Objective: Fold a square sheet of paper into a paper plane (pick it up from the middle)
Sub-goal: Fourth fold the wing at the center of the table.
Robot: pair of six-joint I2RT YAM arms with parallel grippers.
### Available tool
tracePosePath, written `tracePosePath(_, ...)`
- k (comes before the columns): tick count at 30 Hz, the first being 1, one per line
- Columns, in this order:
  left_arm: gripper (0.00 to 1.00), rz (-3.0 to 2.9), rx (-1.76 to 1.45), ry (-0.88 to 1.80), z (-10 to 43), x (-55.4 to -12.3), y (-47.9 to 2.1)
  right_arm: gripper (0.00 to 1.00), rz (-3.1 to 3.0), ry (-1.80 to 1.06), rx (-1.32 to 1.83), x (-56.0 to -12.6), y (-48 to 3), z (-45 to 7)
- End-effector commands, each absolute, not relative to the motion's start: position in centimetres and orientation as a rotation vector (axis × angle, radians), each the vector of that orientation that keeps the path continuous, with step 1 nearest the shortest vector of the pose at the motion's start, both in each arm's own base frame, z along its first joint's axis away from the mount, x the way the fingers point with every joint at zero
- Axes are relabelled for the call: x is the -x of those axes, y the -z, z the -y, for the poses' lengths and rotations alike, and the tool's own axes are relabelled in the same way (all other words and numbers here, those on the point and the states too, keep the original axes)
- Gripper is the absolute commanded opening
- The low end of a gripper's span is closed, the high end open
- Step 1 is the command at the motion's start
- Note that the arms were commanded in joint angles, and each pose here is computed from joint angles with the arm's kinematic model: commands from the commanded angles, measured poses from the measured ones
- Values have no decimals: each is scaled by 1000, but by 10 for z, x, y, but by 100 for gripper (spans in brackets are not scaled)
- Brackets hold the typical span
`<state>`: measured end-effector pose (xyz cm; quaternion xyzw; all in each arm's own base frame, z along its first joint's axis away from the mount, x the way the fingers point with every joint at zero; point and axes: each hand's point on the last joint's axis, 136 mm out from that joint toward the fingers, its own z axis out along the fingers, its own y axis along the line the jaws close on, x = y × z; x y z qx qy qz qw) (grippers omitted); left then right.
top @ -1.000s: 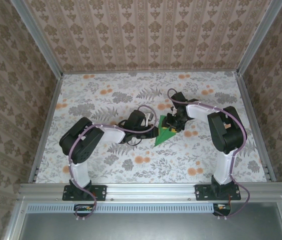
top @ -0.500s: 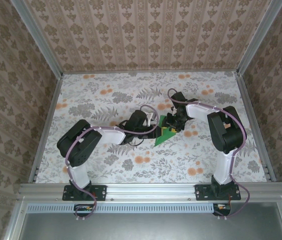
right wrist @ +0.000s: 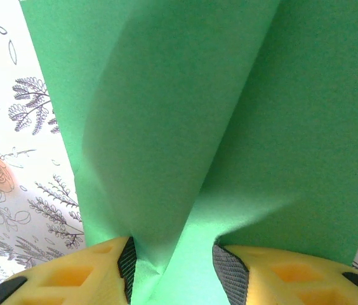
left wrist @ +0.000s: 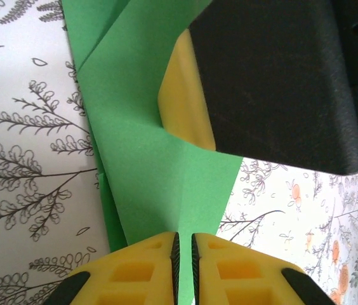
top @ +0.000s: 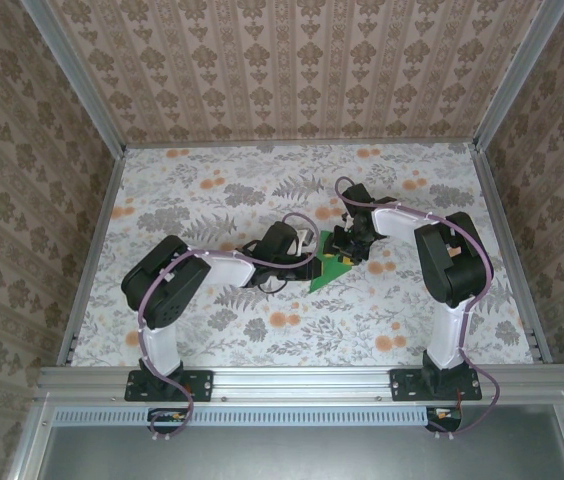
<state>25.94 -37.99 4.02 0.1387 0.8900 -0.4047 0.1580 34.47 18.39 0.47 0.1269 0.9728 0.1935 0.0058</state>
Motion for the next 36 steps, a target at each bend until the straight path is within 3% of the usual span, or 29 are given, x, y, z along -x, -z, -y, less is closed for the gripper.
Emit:
tracePosePath(1,16,-2568,-425,1096,379,-262,-33,48,-3271,-116,-495,-287,86,-132)
tracePosePath(36,11,-2801,-310,941,356,-249,7,45,-3298,-142,-489,-280,94,-135)
